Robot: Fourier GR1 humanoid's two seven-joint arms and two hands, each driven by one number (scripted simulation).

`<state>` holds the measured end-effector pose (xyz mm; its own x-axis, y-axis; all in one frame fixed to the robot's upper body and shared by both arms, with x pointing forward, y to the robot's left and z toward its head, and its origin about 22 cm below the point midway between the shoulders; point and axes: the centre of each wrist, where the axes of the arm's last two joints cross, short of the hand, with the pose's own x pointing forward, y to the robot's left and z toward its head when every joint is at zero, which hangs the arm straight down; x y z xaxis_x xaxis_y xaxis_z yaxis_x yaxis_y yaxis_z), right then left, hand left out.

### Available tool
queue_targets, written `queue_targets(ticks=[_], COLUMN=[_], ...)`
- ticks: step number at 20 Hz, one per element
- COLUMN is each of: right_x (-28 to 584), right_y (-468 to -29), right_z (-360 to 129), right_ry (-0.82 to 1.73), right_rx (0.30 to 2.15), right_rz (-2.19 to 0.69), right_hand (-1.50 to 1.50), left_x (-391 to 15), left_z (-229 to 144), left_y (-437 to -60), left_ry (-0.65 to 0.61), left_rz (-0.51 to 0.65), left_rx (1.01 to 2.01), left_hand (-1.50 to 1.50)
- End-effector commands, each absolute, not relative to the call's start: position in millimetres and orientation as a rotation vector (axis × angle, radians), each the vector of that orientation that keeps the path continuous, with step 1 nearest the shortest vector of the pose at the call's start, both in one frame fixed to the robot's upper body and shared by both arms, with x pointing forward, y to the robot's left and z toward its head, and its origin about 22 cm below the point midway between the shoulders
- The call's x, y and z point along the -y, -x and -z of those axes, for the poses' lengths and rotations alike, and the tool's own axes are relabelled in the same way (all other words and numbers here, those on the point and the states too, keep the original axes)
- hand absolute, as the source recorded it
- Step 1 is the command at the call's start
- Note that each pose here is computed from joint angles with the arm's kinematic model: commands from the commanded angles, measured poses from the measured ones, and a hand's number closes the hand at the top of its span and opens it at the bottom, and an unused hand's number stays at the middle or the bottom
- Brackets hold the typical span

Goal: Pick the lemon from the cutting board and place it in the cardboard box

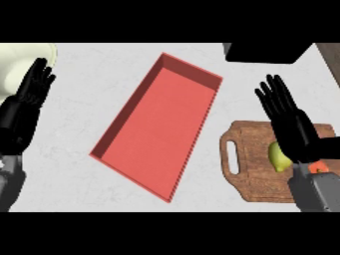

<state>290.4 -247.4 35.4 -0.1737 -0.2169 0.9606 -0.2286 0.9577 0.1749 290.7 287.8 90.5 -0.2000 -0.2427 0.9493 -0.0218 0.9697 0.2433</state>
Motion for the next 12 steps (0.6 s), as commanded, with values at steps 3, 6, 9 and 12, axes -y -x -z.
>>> queue_targets(ticks=[3, 6, 9, 12], right_x=[287.8, 333.8, 382.0, 371.8], right_y=[-268.3, -250.1, -256.8, -211.0], right_z=[-38.6, -47.8, -91.1, 7.6], right_ry=[-0.136, 0.061, 0.64, 0.514], right_rx=[1.952, 2.107, 1.991, 2.125], right_rz=[-0.169, -0.272, -0.785, -0.58], right_hand=[-1.5, -1.5, -1.5, -1.5], left_x=[-343.0, -382.8, -372.7, -372.7], left_z=[-59.7, -48.2, -39.6, -17.0], left_y=[-273.3, -254.8, -254.5, -243.0], left_ry=[-0.453, -0.722, -0.622, -0.642], left_rz=[0.179, 0.192, 0.171, 0.181], left_rx=[1.591, 1.427, 1.404, 1.364], left_hand=[0.0, 0.0, 0.0, 0.0])
